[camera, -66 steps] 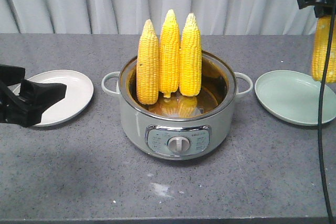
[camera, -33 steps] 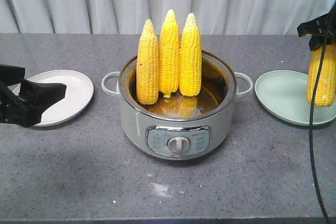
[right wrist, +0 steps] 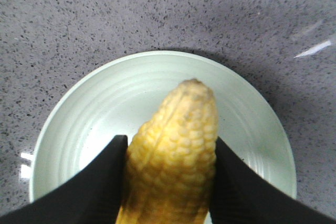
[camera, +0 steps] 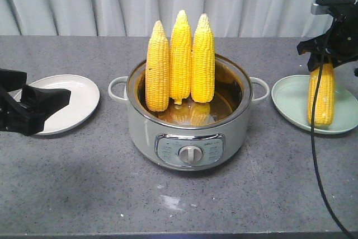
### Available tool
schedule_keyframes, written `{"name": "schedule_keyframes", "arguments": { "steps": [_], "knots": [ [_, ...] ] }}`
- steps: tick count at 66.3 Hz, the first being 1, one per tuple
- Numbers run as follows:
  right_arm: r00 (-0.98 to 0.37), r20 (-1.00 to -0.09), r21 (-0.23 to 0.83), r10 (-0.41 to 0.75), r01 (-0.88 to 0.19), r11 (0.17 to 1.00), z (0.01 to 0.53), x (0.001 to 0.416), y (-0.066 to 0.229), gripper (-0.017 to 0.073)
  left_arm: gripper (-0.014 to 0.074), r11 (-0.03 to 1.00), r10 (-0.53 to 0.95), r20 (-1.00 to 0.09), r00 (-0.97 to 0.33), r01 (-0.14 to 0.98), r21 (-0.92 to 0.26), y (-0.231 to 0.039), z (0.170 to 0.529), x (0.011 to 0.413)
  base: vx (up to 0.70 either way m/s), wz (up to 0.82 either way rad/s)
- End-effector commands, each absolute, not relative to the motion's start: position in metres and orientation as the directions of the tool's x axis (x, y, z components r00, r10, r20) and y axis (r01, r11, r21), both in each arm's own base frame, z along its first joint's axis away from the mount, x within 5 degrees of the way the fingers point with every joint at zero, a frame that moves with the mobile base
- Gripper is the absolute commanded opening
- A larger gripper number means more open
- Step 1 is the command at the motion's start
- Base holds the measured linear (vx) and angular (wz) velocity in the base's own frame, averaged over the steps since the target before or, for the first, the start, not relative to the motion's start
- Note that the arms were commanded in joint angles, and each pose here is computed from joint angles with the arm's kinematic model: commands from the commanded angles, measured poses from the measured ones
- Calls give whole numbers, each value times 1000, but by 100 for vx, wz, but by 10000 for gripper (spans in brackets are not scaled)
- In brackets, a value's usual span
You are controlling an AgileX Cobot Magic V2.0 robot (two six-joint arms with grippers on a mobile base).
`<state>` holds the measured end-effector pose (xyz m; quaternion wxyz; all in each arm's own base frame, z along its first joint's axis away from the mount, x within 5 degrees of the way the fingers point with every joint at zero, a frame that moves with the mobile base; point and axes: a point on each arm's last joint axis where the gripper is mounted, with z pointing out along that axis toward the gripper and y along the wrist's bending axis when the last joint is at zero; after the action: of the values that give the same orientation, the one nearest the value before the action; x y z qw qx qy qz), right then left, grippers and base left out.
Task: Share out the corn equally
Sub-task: 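Lower the corn cob onto the pale green plate and release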
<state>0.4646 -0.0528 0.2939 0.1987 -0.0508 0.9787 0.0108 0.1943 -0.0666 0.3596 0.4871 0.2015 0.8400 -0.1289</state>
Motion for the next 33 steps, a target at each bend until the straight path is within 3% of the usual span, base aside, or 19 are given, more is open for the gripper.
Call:
{"name": "schedule_keyframes", "arguments": {
  "steps": [1,13,33],
  "knots": [
    [-860,-499,-29,-105,-104,994,327,461,-54,259,587,892,158,-915,-371,450,-28,-68,377,195,0,0],
    [-872,-479,-24,-102,-104,994,312,468,-55,307,587,892,158,-915,-371,450,-28,-68,377,195,0,0],
    [-870,-486,-12,-81,-86,996,314,468,-55,594,587,892,158,-915,-371,450,-28,-68,377,195,0,0]
  ]
}}
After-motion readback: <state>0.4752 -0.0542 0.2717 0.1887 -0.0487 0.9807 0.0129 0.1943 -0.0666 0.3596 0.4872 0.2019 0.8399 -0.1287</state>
